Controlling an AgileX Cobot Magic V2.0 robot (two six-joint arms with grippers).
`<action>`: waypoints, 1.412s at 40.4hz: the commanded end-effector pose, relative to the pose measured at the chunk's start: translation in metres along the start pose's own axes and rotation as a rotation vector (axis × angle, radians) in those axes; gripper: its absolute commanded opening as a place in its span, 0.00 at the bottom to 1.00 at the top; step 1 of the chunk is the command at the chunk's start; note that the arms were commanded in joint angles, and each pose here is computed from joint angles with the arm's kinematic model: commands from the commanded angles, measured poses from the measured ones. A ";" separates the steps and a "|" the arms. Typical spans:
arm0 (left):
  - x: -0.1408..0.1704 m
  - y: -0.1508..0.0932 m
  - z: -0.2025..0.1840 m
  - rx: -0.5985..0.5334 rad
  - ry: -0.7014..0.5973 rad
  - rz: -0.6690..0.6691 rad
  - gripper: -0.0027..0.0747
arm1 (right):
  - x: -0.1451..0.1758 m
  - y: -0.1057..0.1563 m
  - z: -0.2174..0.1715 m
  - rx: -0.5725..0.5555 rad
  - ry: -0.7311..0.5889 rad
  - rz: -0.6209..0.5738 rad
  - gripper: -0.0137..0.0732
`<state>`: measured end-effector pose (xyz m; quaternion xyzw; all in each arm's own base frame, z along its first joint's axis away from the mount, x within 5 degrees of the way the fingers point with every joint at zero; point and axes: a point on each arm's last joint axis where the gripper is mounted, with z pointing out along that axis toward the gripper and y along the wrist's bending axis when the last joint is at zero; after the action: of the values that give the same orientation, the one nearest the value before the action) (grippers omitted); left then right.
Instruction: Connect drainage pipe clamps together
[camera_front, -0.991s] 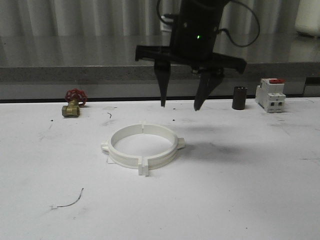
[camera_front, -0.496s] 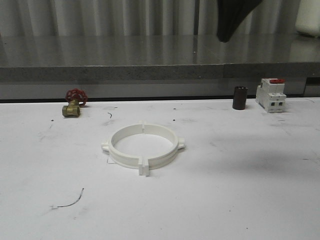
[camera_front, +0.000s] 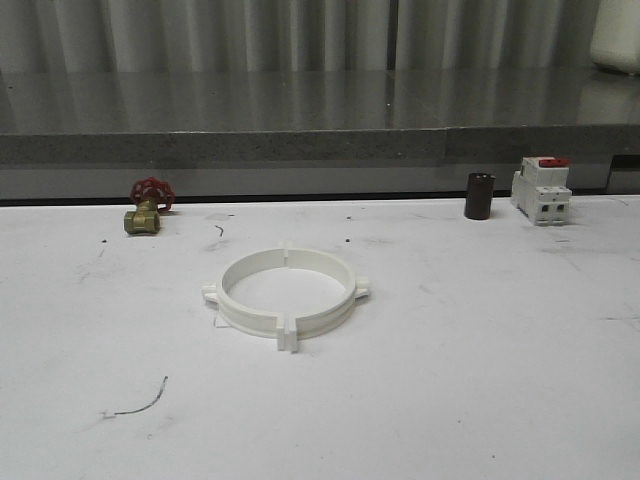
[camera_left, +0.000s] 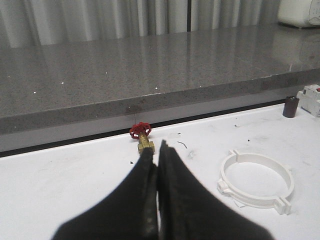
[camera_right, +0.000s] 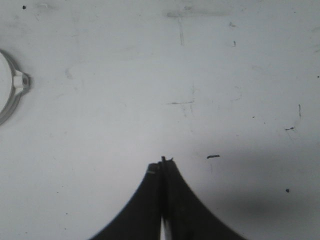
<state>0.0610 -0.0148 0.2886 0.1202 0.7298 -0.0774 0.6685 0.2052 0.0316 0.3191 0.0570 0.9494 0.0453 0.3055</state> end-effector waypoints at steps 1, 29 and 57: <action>-0.015 -0.001 -0.001 0.011 -0.089 0.003 0.01 | 0.013 -0.010 -0.019 0.002 -0.199 -0.077 0.08; -0.015 -0.001 -0.001 0.011 -0.089 0.003 0.01 | 0.137 -0.047 -0.078 -0.111 -0.956 -0.162 0.08; -0.015 -0.001 -0.001 0.011 -0.089 0.003 0.01 | 0.137 -0.047 -0.077 -0.109 -0.950 -0.161 0.08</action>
<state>0.0610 -0.0148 0.2886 0.1206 0.7297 -0.0767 0.6687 0.0461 -0.0012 0.2822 -0.0058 0.7363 0.0442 0.6752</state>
